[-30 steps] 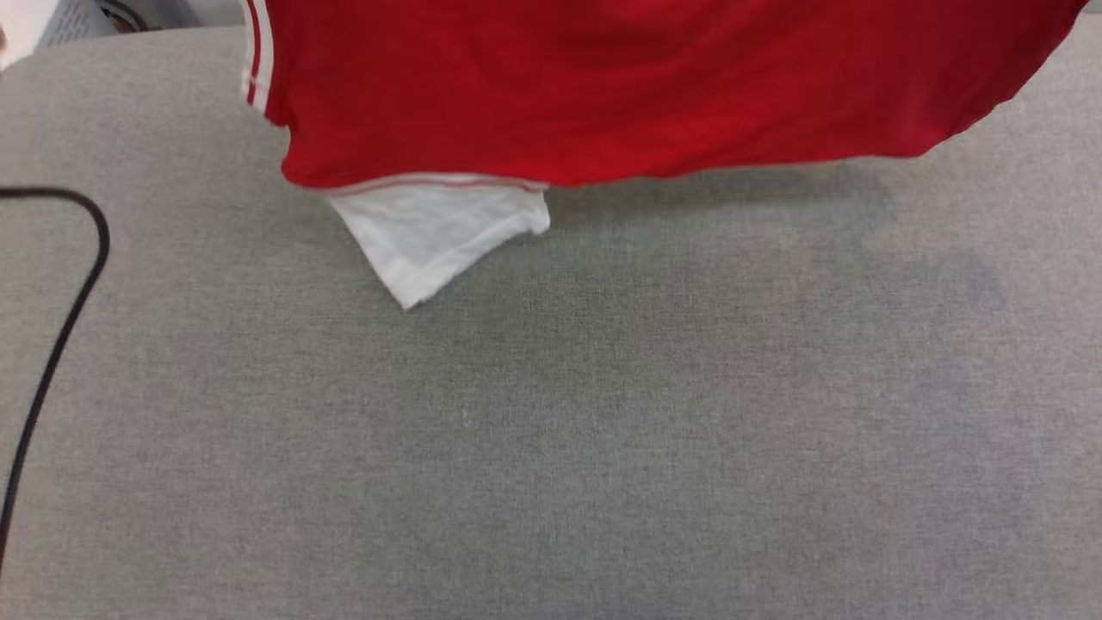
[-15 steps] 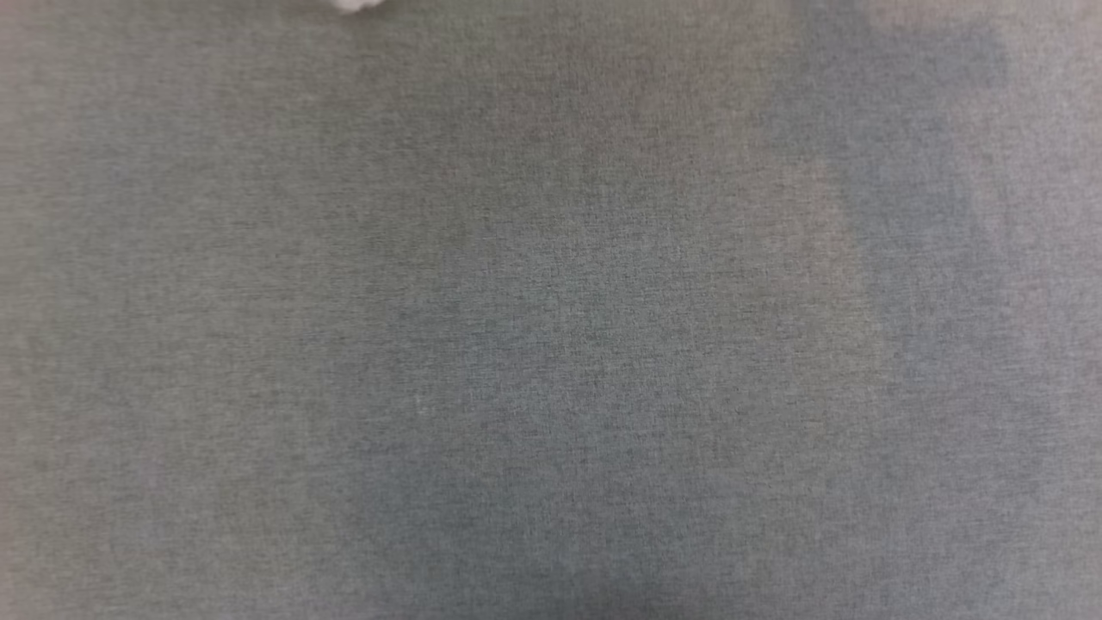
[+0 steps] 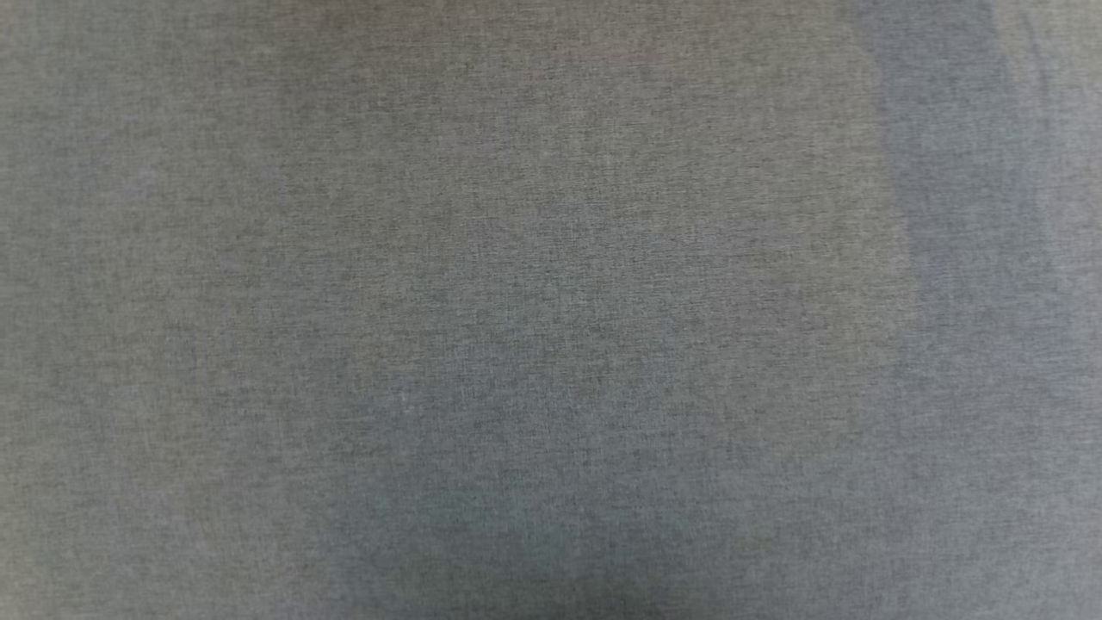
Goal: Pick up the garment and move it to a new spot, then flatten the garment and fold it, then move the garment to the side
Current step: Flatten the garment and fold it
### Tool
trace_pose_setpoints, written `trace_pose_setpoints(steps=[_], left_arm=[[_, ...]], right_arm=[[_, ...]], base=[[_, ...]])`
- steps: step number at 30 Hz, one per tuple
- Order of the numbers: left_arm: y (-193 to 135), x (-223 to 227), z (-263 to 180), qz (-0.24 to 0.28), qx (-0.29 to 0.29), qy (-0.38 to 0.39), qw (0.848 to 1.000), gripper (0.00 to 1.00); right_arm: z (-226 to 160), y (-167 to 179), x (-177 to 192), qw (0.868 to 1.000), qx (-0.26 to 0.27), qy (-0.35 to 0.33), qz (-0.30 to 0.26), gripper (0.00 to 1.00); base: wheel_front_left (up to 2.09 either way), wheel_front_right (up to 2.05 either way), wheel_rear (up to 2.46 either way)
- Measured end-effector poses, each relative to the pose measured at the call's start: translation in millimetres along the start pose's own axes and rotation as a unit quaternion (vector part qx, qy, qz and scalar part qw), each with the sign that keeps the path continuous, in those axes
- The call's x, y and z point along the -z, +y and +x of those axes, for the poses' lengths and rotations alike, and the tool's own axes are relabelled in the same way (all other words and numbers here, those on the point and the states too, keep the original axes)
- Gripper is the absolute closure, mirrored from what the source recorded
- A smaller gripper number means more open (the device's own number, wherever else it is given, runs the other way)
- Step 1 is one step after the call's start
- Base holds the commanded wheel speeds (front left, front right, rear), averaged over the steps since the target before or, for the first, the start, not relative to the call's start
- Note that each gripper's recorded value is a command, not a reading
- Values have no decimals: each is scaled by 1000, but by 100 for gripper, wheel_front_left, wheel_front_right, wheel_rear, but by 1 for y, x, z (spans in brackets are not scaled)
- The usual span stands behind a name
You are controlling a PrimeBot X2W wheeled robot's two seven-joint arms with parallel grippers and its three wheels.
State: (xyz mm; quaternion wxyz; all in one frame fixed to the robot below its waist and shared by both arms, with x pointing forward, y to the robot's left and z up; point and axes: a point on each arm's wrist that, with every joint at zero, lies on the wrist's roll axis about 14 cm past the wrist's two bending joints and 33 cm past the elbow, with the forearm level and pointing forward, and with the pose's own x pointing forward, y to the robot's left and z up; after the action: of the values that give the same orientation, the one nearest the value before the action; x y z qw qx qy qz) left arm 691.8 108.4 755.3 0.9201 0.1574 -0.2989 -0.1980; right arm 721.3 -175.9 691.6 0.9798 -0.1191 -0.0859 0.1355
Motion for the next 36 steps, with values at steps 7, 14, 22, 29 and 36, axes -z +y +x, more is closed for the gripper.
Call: trace_pose_setpoints(steps=[7, 14, 22, 29, 36], left_arm=[[-17, 47, -37, -25, 10, 55, 998, 100], [-34, 79, -98, -56, 6, 109, 992, 100], [-54, 88, -180, -103, -10, 173, 980, 100], [-82, 86, -271, -139, -31, 254, 957, 100], [-117, 72, -372, -185, -39, 342, 920, 100]], right_arm=[[-25, 30, 68, 997, -29, 50, 55, 100], [-68, 68, 109, 989, -67, 93, 93, 100], [-130, 96, 138, 979, -105, 143, 104, 100], [-200, 123, 160, 963, -138, 200, 116, 100], [-272, 143, 173, 948, -155, 243, 137, 100]], base=[[0, 0, 0], [0, 0, 0], [0, 0, 0], [0, 0, 0], [0, 0, 0]])
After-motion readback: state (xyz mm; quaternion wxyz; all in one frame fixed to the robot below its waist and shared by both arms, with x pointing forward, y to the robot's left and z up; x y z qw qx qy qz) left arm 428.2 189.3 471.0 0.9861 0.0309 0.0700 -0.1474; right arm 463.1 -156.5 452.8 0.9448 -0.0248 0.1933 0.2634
